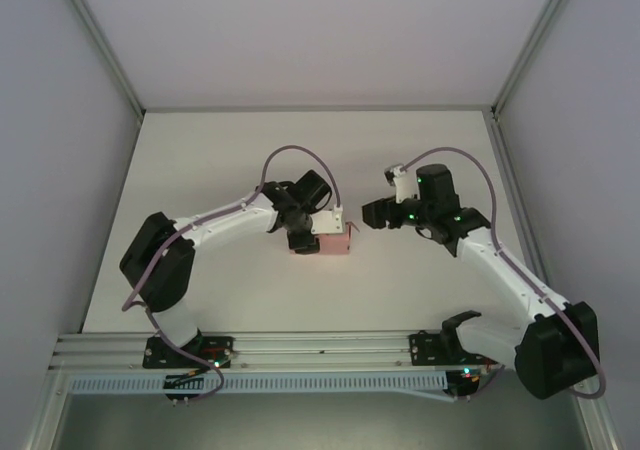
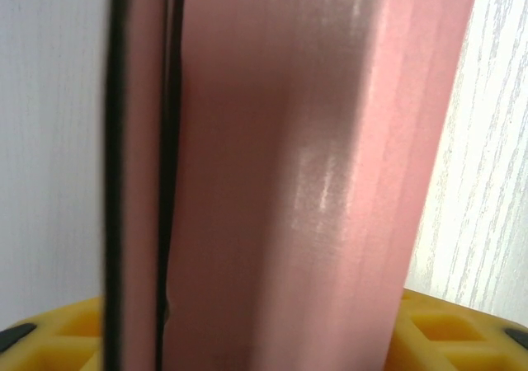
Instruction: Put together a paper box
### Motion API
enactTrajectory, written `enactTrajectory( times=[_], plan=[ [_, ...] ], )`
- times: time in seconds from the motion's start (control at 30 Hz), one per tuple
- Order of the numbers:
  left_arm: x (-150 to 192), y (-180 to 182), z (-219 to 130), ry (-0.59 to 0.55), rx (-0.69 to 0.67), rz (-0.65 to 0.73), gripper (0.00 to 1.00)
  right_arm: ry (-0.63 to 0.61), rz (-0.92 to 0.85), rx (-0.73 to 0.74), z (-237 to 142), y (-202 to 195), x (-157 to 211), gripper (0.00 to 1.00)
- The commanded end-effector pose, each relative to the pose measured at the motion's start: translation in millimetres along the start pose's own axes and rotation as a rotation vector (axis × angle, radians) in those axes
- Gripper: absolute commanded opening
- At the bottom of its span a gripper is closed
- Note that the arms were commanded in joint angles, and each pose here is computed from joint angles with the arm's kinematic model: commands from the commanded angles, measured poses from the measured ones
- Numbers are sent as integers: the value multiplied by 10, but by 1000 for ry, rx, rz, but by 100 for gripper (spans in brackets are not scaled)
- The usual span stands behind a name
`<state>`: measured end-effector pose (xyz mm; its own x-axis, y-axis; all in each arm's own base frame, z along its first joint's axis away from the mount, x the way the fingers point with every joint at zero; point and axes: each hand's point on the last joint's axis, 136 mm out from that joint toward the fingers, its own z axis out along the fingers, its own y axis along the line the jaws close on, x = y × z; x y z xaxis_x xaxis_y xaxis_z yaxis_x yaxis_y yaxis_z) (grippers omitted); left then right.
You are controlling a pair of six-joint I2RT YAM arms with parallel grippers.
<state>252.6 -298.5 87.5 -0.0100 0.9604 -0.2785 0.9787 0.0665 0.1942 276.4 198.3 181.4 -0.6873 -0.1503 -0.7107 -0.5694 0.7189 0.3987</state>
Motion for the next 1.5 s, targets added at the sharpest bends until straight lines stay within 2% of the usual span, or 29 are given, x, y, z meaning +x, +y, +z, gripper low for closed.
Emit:
enactTrajectory(
  times=[0.0, 0.13, 0.3, 0.47, 0.63, 0.83, 1.03, 1.2, 1.33, 1.47],
  plan=[
    [22, -49, -27, -9, 35, 15, 56, 107, -161, -33, 113, 69, 250, 64],
    [-22, -46, -90, -38, 36, 21, 57, 192, -339, -44, 256, 201, 461, 61],
    [-15, -44, -111, -38, 35, 18, 57, 182, -363, 52, 410, 110, 370, 57],
    [-15, -38, -140, -41, 26, 17, 59, 142, -345, 95, 424, 67, 225, 38],
    [12, -38, -123, -33, 23, 14, 58, 132, -308, 48, 365, 178, 214, 18],
    [-41, 42, -108, -41, -3, -10, 53, 165, -116, -14, 356, 329, 181, 0],
    [-41, 67, -75, -29, -9, -22, 50, 249, 179, -97, 335, 531, 211, 0],
    [-22, 108, -45, -14, -27, -35, 47, 359, 317, -98, 261, 519, 337, 0],
    [-48, 122, -24, -17, -27, -41, 46, 354, 526, -200, 208, 516, 235, 0],
    [-42, 128, -9, -9, -25, -43, 46, 340, 613, -225, 220, 495, 174, 0]
  ],
)
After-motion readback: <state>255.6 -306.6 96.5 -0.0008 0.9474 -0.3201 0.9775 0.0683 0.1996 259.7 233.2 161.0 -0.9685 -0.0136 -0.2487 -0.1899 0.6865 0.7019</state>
